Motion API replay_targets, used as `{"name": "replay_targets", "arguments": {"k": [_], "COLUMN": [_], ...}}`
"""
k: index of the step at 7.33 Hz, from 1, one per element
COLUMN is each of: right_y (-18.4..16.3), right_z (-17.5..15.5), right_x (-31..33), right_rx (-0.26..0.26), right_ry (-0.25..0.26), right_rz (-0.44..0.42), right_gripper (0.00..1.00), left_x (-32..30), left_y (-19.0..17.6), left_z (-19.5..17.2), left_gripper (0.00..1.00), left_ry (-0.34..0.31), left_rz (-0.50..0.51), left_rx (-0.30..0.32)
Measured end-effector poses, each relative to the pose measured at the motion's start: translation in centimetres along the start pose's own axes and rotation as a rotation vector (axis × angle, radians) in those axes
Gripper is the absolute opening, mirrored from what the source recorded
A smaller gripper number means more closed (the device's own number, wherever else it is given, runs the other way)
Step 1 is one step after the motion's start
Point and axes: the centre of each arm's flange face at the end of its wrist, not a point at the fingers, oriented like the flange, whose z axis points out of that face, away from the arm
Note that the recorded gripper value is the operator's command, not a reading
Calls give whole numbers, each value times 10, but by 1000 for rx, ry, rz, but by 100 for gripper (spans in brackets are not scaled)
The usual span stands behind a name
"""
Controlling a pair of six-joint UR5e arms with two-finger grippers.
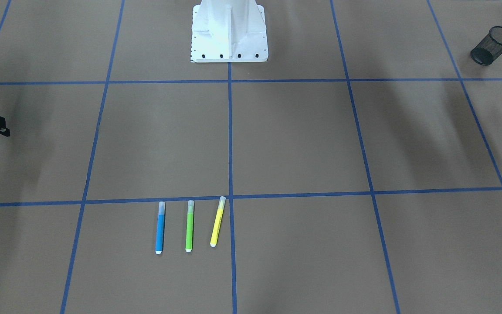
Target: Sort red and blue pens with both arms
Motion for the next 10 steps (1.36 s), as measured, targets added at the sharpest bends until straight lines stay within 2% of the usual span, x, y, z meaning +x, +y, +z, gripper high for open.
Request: {"name": "replay_targets", "arguments": {"k": [5, 9, 10], "right_y": [-3, -6, -8], "right_z": [4, 7, 7], "right_x": [0, 1, 1], "right_rx": [-6, -12, -11], "right_ry": [1, 1, 1], "right_rz": [1, 5, 3], "right_gripper": [100, 100, 100], "left_x": [-21, -24, -28], "left_y": [-2, -16, -23], "left_z": [31, 32, 35], "left_gripper": [0, 22, 99], "left_ry": [82, 129, 140], "left_rz": [-35, -47, -46], "left_rx": [-26, -8, 4]}}
